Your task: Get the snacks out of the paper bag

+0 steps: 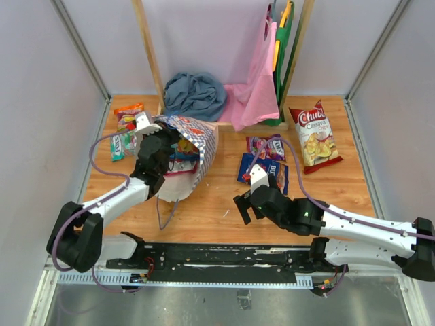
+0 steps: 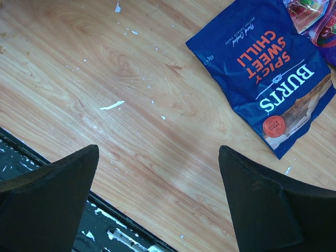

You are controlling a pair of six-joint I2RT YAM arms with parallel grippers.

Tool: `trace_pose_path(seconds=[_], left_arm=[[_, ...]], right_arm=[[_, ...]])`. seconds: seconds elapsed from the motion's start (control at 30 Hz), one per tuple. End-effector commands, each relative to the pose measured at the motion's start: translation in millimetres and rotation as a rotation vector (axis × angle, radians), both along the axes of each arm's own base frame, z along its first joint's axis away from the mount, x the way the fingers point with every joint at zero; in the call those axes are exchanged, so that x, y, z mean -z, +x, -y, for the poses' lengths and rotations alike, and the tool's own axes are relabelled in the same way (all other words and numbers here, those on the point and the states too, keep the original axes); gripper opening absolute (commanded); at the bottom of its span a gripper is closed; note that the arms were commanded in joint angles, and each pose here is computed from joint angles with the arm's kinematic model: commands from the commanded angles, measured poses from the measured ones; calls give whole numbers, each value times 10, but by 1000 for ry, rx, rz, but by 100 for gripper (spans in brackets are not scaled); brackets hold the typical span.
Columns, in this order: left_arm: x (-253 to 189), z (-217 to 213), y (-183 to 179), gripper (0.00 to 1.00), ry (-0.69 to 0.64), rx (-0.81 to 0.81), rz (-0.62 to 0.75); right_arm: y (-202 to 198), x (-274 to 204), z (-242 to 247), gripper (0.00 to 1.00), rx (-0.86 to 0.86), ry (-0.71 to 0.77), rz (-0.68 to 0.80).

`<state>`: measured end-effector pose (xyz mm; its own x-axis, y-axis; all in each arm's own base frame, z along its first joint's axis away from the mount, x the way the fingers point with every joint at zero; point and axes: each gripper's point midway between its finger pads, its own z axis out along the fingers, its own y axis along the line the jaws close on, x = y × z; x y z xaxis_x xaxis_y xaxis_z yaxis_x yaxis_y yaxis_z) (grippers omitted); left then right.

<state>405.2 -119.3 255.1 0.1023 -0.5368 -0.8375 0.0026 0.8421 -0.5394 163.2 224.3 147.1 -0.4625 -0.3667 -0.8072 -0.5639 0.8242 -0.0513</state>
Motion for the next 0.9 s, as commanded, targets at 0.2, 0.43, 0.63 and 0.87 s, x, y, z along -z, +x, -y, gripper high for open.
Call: trace_pose_path(seconds=[0.2,0.43,0.63,0.87], left_arm=[[518,131,-202,66,-128,96,-200],[951,127,-303,76,-237,77,-290],[1073,121,-281,86,-282,61,-311],[1332,188,-248,83,-370,73,-392]], right_arm=[[36,60,-34,98,1,0,-5],[32,75,-27,98,-3,-20,-11],[28,114,-11,98,3,-17,-13],[33,114,8,98,4,-29,-9]])
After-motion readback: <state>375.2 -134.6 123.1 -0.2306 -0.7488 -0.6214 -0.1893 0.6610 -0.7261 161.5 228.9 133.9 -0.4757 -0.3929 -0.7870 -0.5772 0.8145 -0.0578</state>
